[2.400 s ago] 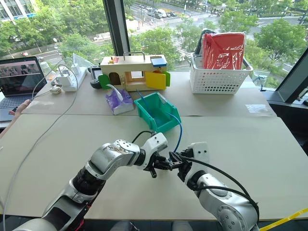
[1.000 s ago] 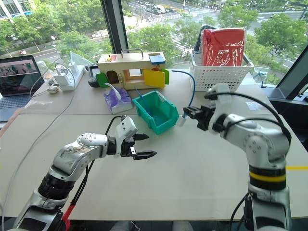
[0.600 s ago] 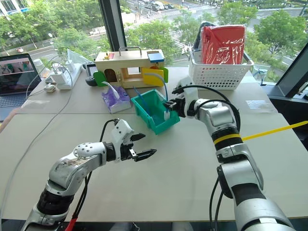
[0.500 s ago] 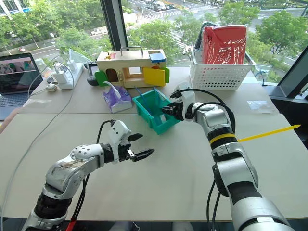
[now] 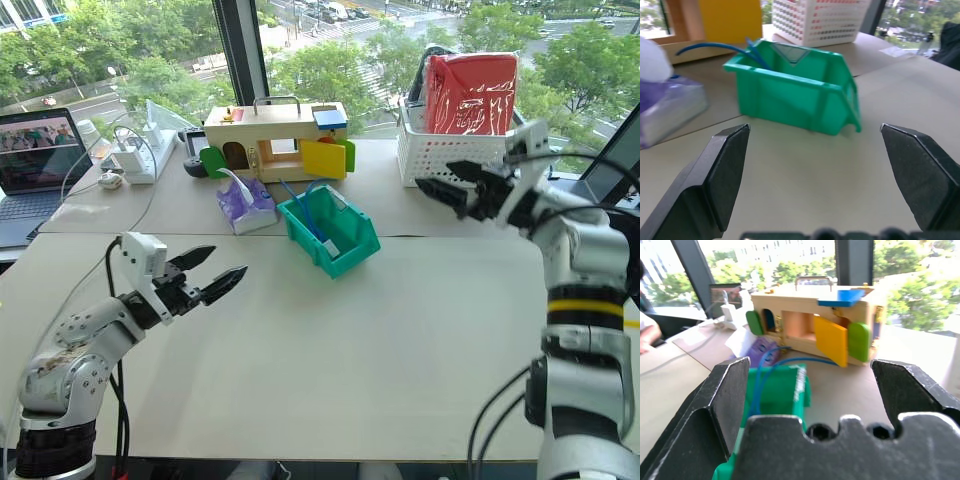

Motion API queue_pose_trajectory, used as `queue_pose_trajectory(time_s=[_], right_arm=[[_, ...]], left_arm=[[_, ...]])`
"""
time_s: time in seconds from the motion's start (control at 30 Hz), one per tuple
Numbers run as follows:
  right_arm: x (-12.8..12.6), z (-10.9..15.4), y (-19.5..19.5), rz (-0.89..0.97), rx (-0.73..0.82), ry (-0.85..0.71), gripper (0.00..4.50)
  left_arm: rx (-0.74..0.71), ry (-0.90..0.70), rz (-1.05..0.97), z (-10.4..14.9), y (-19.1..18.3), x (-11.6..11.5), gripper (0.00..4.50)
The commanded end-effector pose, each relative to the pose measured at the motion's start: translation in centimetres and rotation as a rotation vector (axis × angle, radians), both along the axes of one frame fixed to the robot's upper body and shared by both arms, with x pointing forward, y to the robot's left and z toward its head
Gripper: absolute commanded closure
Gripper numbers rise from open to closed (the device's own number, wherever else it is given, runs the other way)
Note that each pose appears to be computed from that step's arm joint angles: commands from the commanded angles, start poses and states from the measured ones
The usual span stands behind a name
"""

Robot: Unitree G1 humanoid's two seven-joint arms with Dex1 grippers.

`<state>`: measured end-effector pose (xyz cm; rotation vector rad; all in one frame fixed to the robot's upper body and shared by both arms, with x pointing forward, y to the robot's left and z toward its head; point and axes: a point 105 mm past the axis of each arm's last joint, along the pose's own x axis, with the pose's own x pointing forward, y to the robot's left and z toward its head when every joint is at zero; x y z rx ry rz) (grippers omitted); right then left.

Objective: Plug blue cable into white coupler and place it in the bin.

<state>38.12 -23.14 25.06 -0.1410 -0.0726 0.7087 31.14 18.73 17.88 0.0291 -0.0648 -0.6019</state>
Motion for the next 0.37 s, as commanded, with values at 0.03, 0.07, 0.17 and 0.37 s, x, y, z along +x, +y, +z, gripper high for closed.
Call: queue_pose_trajectory(time_s=[0.03,0.07,0.17,0.37], right_arm=[[-2.7,-3.5,-0.8,-0.007,-0.133,-0.025,0.01],[-3.5,-4.9,-1.1,-0.025,-0.141,-0.010,0.01],[-4.6,-6.9,-1.9,-0.087,-0.104,0.009,0.01],[-5.3,-7.7,-1.3,-0.141,-0.011,-0.005,0.01]], left_arm=[[0.009,-0.010,0.048,-0.5,2.5,-0.4,0.00],[0.027,0.014,0.063,-1.4,3.1,-0.6,0.00],[0.036,0.038,0.121,-3.1,4.5,-0.6,0.00],[0.108,0.135,0.129,-6.1,4.4,-0.1,0.00]])
